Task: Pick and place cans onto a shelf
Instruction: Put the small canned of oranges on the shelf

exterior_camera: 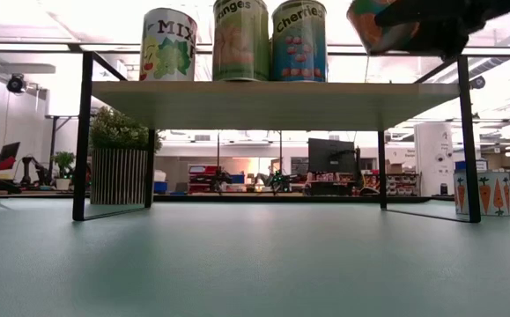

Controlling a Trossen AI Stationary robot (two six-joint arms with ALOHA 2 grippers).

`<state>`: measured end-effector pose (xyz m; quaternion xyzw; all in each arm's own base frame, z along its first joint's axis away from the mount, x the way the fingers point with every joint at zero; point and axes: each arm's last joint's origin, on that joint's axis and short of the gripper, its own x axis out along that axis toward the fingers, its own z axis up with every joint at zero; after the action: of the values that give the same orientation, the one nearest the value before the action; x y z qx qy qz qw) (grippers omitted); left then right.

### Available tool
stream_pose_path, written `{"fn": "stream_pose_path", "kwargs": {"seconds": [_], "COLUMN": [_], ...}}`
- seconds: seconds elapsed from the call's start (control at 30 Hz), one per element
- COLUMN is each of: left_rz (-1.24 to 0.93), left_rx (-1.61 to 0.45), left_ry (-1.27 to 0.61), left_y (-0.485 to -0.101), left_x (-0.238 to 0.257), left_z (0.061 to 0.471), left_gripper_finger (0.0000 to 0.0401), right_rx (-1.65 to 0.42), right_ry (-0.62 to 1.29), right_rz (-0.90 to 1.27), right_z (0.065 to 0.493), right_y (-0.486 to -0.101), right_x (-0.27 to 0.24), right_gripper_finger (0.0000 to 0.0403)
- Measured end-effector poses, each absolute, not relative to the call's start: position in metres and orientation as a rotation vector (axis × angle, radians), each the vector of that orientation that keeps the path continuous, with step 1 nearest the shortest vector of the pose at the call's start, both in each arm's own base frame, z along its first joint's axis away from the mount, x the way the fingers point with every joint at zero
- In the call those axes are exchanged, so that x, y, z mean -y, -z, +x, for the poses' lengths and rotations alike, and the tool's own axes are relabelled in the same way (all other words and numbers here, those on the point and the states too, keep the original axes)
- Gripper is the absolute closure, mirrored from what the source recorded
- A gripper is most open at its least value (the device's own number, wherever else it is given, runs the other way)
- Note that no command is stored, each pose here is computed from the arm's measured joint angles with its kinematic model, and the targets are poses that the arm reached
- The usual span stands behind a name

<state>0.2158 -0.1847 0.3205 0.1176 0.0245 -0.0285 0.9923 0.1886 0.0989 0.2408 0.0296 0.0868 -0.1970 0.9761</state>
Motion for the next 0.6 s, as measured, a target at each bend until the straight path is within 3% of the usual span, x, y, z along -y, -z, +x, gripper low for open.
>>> {"fn": "stream_pose_path", "kwargs": {"seconds": [0.3, 0.6], "left_rz": [0.266, 0.267], "left_rx": [-0.053, -0.054], "left_ry": [0.058, 0.058], "left_y": [-0.318, -0.318], "left_x": [0.186, 0.186], "left_z": [0.217, 0.217], "left_gripper_finger": [0.0008, 0.0008], "right_rx": [-0.156, -0.236], "right_ry": [0.398, 0.411], "right_rz": [0.084, 0.024], "right_z": [0.191, 0.202], "right_y": [-0.248, -0.226], "right_x": [-0.1, -0.108], "right_gripper_finger": [0.0099, 0.0099]}}
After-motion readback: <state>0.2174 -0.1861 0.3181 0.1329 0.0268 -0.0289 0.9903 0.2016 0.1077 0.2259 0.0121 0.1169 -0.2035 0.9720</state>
